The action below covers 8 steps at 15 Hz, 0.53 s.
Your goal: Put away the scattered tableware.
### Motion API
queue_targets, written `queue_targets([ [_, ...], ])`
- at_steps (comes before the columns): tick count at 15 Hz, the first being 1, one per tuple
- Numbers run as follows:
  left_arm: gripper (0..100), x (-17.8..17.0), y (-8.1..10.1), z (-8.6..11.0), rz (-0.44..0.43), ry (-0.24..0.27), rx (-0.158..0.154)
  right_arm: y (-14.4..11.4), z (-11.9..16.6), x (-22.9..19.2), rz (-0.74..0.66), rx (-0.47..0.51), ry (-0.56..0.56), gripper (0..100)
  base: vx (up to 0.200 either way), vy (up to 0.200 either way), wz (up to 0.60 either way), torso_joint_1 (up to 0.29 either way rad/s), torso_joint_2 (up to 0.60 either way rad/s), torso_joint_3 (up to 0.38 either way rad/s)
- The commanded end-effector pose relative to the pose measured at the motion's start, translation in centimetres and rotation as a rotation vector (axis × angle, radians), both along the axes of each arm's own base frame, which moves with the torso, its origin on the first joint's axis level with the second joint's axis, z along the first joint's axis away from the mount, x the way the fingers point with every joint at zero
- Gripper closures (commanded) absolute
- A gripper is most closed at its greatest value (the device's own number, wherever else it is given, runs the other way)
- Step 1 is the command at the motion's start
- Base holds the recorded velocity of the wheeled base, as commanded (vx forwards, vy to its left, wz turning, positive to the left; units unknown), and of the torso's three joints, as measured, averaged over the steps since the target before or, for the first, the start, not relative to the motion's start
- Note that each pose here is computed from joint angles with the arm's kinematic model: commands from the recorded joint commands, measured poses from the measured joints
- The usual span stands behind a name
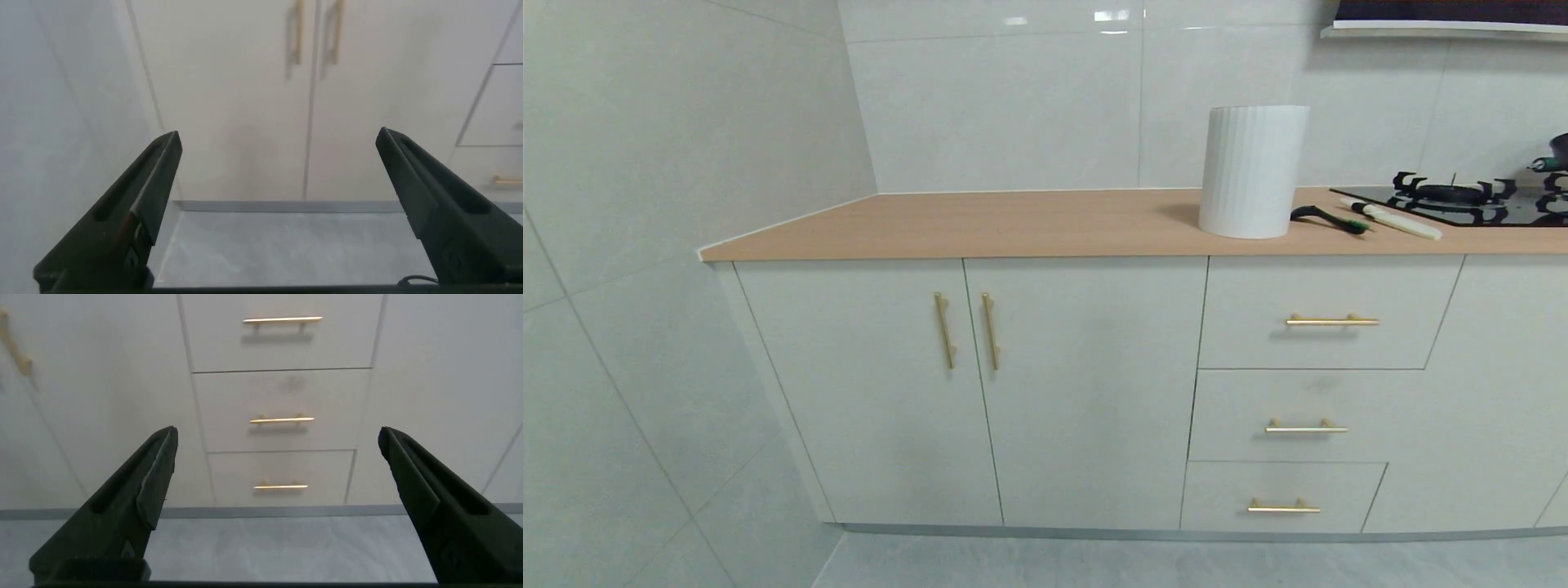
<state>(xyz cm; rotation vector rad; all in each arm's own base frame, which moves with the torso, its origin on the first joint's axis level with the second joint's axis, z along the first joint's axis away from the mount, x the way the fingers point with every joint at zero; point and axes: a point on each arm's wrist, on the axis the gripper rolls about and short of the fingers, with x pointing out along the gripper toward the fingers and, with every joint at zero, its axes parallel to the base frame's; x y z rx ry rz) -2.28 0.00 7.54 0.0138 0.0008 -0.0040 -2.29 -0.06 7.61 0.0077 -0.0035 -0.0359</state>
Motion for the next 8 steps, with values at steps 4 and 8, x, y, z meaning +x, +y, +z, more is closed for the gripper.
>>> queue_targets([
  [4, 0, 0.00, 0.00, 0.01, -0.001, -0.001, 0.002, 0.00, 0.00, 0.01, 0.001, 0.000, 0.002, 0, 0.000, -0.200, 0.00, 0.000, 0.00, 0.002],
  [8, 0, 0.00, 0.00, 0.01, 0.001, -0.001, 0.000, 0.00, 0.00, 0.01, 0.001, 0.000, 0.002, 0, 0.000, -0.150, 0.00, 0.001, 0.00, 0.002],
])
